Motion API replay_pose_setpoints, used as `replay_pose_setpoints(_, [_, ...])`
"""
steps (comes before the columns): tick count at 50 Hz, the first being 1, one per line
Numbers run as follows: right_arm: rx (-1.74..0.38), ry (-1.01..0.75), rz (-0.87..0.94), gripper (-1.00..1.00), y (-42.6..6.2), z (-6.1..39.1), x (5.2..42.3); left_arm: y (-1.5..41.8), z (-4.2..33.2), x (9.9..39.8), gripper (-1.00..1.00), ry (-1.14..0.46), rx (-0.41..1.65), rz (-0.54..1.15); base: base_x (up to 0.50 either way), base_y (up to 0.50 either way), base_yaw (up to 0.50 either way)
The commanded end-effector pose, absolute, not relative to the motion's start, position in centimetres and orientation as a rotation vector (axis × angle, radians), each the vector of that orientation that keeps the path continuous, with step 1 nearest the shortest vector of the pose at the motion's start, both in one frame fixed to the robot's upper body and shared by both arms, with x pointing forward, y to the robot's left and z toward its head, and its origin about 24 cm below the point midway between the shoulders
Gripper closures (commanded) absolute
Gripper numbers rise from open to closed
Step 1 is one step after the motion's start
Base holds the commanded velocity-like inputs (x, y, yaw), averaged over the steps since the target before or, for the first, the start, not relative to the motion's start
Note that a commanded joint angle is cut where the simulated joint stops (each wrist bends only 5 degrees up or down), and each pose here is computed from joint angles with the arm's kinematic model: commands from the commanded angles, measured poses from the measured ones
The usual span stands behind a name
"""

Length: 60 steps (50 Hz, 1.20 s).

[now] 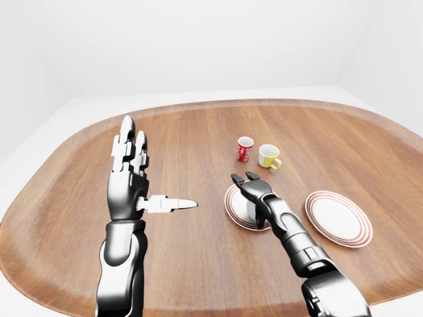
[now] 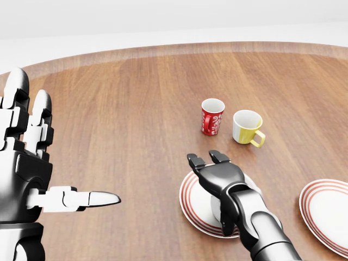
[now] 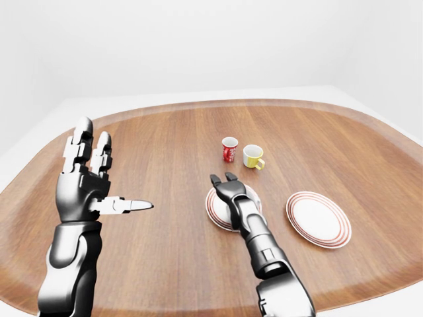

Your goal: Put the white mug on the left plate.

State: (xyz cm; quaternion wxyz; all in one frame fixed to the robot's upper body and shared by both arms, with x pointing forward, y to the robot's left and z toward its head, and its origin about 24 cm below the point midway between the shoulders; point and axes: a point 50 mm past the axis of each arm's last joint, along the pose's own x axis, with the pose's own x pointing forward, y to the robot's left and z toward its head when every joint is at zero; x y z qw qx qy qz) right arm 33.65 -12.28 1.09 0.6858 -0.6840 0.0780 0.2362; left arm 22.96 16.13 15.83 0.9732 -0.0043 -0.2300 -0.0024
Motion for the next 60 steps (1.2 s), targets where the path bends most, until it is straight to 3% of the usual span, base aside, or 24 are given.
replay_pose_setpoints(1, [-1.436,0.167,0.558,-1.00,-12.0,2.4,32.1,16.1,15.8,23.0,-1.00,-0.461,-0.008,-0.005,0.00,0.00,0.00])
replay_pose_setpoints(29, [-1.301,0.014,0.643,-1.00,-10.4,8.7,29.0,16.1,15.9,22.8,-0.99,-0.468,-0.008,-0.005,0.00,0.00,0.00])
replay_pose_setpoints(44, [-1.062,-0.463,0.534,-1.00,-8.5,17.6,25.6,16.1,16.1,22.8,-1.00,-0.477,-0.006,-0.004,0.00,0.00,0.00])
replay_pose_setpoints(54, [-0.812,-0.235,0.511,-1.00,-12.3,14.5,25.9,16.3,16.3,22.8,-0.99,-0.488,-0.008,0.005,0.00,0.00,0.00])
replay_pose_setpoints(60, [-0.641,-0.213,0.493,-1.00,-14.6,13.6,24.4,16.4,16.6,22.8,-0.99,-0.499,-0.008,0.007,0.00,0.00,0.00])
